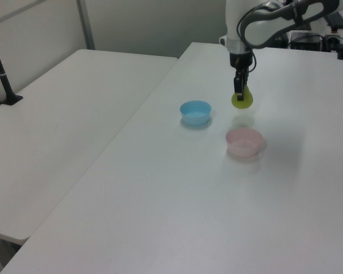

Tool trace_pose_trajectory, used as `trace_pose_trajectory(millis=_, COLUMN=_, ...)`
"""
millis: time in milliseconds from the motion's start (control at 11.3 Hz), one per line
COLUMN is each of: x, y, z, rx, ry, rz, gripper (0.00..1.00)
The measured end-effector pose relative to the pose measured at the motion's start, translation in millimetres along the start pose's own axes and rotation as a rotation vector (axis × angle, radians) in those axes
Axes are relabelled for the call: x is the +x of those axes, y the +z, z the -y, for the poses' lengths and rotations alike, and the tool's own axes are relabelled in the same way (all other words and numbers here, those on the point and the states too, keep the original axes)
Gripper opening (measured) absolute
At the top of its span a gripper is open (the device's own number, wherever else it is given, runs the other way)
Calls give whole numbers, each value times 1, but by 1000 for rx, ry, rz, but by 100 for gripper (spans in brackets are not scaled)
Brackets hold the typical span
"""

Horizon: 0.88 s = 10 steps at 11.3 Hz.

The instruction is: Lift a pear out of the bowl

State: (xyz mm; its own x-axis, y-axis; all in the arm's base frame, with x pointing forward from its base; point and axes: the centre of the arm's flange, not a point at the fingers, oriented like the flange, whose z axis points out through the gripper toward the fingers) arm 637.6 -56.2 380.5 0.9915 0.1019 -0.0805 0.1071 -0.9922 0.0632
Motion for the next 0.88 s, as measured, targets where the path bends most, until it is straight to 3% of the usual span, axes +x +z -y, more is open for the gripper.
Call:
trace_pose_trajectory(millis=442, x=4, y=28, z=2, rx=3, ry=-5, rz=27, gripper=64)
trace_pose_trajectory(millis=618, x=5, y=17, z=2, rx=0, ry=-5, rz=8, gripper=92)
trace_pose_trajectory(millis=707, x=4, y=3, z=3, rx=-3, ry=0, rz=-13, gripper=100)
trace_pose_trajectory(millis=883, x=0, y=-38, z=24, rx=-7, ry=38, rz=-43, gripper=100)
